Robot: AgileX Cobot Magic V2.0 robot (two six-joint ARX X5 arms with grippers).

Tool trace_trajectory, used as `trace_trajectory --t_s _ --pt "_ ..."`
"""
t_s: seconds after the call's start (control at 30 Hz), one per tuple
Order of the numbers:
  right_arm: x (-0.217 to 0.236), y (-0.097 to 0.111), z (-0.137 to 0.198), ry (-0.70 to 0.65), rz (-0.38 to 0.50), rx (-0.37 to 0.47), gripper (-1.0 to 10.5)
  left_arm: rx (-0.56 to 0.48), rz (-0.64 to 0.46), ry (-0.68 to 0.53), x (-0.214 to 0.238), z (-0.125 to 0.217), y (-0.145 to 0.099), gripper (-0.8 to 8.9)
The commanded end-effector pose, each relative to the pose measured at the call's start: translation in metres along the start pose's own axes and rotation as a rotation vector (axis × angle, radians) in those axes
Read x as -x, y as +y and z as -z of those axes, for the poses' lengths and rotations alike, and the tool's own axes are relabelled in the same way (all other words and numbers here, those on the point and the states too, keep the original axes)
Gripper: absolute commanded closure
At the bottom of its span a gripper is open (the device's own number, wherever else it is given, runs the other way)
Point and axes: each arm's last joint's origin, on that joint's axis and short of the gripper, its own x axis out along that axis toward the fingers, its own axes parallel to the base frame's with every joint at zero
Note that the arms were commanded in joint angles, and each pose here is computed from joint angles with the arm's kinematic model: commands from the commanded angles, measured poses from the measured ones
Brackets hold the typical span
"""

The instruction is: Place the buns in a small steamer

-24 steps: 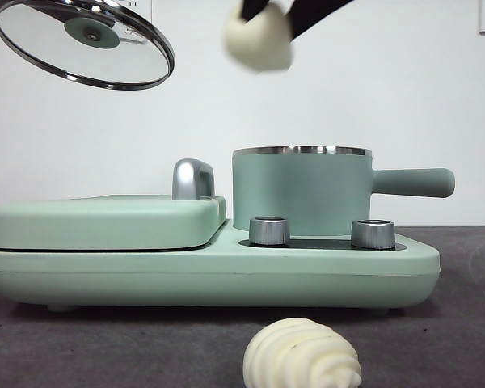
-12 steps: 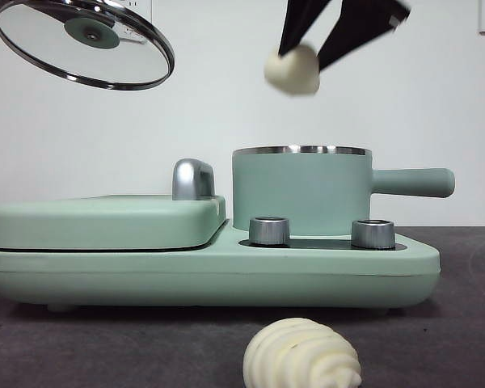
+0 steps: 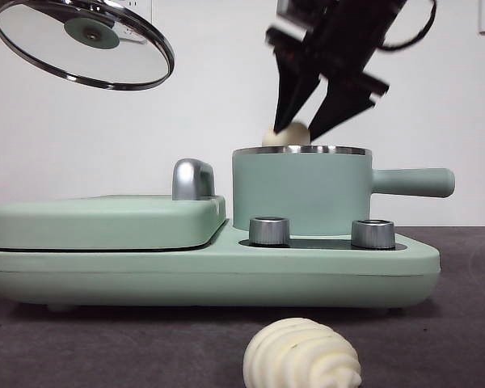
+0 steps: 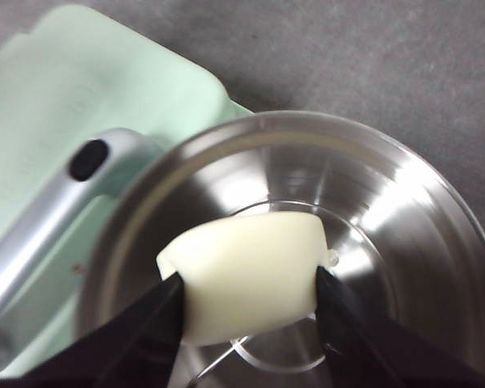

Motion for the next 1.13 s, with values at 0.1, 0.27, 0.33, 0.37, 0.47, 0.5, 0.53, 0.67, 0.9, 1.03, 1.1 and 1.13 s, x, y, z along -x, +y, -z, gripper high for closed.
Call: trace_trajectory --t_s 0.1,0.27,0.33,0.37,0.47,0.5,0.53,0.67,0.9,1.03,1.1,1.13 --pt "-0.022 -0.004 -0.005 -0.007 -0.003 0.017 7.1 -0.004 0.000 -0.045 0.004 -0.007 -0.001 8.01" --pt "-0.042 -0.010 -0.003 0.006 0.003 0.020 7.1 -0.004 0.000 -0.045 0.004 -0.007 -0.001 8.01" --pt "-0.044 -0.011 -0.002 0.011 0.008 0.028 7.1 -0.004 0.000 -0.045 0.004 -0.007 -0.001 8.01" --pt "-0.045 -0.012 -0.002 0.006 0.015 0.030 6.9 -0.004 0.000 -0.045 0.004 -0.007 -0.001 8.01" --pt "-0.045 -0.012 -0.005 -0.016 0.014 0.034 5.9 0.003 0.000 -0.045 0.004 -0.007 -0.001 8.01" --pt "-0.045 -0.012 -0.006 -0.030 0.012 0.037 5.9 0.009 0.001 -0.045 0.004 -0.007 -0.001 8.01" --pt "-0.042 -0.011 -0.008 -0.041 0.005 0.040 5.9 0.015 0.001 -0.044 0.004 -0.007 -0.001 8.01" --pt "-0.007 -0.003 -0.020 -0.103 0.001 0.054 5.9 0.015 0.001 -0.044 0.004 -0.007 -0.001 8.01" --pt "0.091 0.026 -0.009 -0.399 0.002 0.120 5.9 0.014 0.000 -0.053 0.004 -0.008 -0.001 8.01" --pt "0.113 0.034 0.038 -0.543 -0.015 0.151 5.9 0.014 0.000 -0.052 0.004 -0.007 -0.001 8.01" --pt "0.116 0.037 0.057 -0.563 -0.033 0.159 5.9 0.014 0.001 -0.051 0.004 -0.007 -0.001 8.01" --pt "0.118 0.038 0.067 -0.561 -0.042 0.163 5.9 0.014 0.000 -0.052 0.004 -0.007 -0.001 8.01"
